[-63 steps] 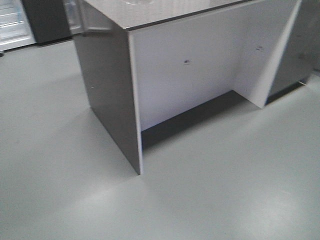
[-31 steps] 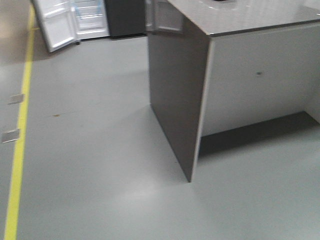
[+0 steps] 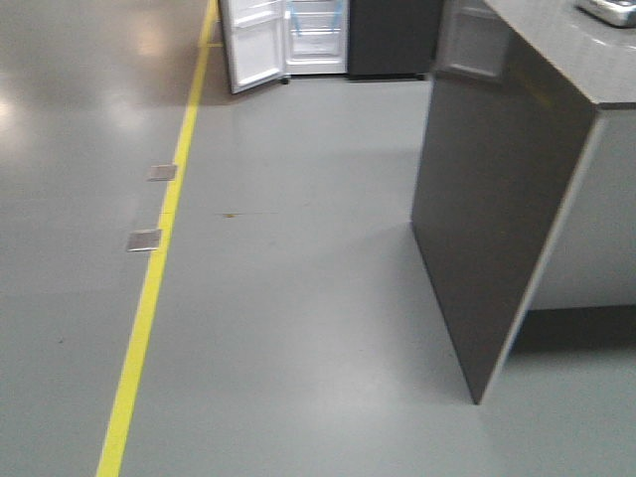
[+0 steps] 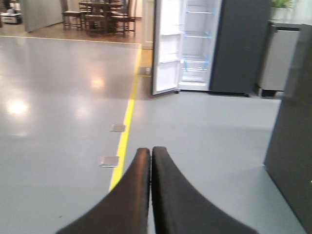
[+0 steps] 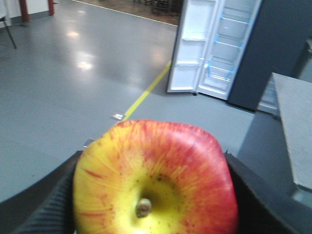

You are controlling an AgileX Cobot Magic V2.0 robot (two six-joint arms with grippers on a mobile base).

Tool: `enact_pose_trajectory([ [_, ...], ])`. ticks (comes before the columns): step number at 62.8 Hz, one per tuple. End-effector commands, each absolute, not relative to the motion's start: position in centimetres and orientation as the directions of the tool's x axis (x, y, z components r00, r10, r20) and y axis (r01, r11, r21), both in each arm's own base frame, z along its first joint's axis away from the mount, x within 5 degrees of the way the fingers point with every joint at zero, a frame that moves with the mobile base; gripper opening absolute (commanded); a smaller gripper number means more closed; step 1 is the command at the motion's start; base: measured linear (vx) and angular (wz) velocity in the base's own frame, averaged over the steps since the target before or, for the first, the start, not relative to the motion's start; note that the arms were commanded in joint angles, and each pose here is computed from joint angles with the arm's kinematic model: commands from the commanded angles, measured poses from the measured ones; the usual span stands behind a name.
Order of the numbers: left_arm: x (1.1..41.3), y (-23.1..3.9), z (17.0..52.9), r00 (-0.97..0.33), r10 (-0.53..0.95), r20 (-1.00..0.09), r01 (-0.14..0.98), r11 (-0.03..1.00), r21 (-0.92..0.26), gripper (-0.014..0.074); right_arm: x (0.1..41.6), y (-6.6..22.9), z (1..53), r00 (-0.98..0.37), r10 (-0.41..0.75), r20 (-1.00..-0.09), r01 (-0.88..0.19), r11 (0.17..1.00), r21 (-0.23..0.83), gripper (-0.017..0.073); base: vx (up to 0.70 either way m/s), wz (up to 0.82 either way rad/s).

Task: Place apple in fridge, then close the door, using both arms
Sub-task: 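Drive the base away from the counter toward the open fridge, holding apple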

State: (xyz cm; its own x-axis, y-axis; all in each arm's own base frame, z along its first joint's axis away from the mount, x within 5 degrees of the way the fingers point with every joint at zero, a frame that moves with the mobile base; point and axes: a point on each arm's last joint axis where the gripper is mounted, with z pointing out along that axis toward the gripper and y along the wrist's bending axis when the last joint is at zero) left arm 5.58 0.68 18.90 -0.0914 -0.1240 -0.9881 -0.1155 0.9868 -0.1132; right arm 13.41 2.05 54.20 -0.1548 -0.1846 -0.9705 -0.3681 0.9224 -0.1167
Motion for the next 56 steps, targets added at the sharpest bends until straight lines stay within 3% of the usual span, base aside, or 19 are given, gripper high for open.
enact_pose_trajectory([
  [1, 5.65, 0.54, 18.72, -0.030, -0.126, -0.992, -0.090, 0.988, -0.123, -0.0006, 12.96, 2.09, 55.60, -0.057, -0.155, -0.986, -0.343, 0.931, -0.127, 0.0024, 0.12, 0.46],
  [27, 5.65, 0.53, 18.72, -0.030, -0.127, -0.991, -0.089, 0.988, -0.124, -0.0006, 12.95, 2.09, 55.59, -0.059, -0.156, -0.986, -0.344, 0.930, -0.127, 0.0024, 0.13, 0.33],
  [56, 5.65, 0.53, 18.72, -0.030, -0.127, -0.991, -0.089, 0.988, -0.124, -0.0006, 12.95, 2.09, 55.59, -0.059, -0.156, -0.986, -0.344, 0.930, -0.127, 0.0024, 0.18, 0.09],
])
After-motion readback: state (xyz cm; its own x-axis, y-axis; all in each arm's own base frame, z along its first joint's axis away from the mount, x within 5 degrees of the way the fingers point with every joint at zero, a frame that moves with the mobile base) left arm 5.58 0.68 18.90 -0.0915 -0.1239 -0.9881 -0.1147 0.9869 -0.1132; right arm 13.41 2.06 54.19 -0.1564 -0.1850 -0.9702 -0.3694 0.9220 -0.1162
